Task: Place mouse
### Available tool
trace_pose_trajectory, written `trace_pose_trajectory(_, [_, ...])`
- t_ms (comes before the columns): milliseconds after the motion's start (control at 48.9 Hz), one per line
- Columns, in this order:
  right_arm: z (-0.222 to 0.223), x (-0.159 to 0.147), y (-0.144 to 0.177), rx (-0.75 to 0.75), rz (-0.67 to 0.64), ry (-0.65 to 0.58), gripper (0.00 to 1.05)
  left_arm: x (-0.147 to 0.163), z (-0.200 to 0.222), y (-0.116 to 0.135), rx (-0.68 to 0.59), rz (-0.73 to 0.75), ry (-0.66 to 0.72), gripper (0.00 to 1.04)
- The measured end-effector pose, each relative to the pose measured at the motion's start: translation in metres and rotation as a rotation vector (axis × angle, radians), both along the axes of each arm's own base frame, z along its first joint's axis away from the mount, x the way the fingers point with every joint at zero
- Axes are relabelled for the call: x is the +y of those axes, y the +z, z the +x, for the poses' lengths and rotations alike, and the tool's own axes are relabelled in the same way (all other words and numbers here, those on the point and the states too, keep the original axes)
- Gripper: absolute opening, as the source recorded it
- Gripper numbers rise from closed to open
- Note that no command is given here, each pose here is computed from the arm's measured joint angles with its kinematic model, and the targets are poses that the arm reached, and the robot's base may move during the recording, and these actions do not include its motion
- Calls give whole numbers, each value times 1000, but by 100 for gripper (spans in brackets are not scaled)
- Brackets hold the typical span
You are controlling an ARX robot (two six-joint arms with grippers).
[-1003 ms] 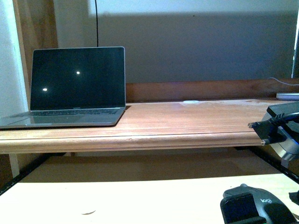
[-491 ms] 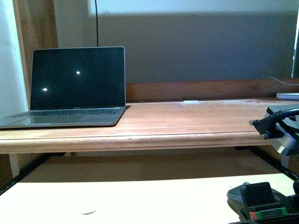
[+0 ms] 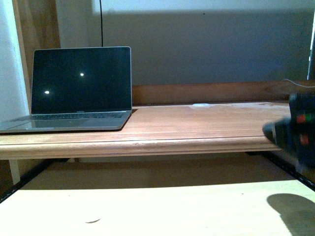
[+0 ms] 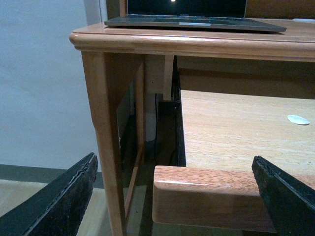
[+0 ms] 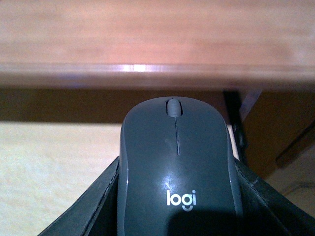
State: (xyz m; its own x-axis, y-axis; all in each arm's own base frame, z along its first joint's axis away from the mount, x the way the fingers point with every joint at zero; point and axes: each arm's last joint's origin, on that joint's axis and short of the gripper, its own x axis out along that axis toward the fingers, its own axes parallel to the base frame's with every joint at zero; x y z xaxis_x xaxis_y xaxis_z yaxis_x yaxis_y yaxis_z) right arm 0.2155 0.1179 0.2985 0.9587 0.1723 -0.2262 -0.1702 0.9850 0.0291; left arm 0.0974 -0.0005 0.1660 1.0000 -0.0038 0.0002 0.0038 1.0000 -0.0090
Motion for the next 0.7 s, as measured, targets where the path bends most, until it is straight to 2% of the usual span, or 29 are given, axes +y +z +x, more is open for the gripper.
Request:
trace_pose_trajectory(123, [12,12,26,-47,0,21,55,0,0,0,0,0,0,97])
trace_pose_trajectory(225, [36,27,39,-14,-1,30,55,0,0,0,0,0,0,97])
trace_pose_trajectory(553, [121,79,53,54,-14,-75,55,0,0,0,0,0,0,97])
trace_pose_trajectory(696, [146,95,48,65,-46,-120,55,0,0,0,0,0,0,97])
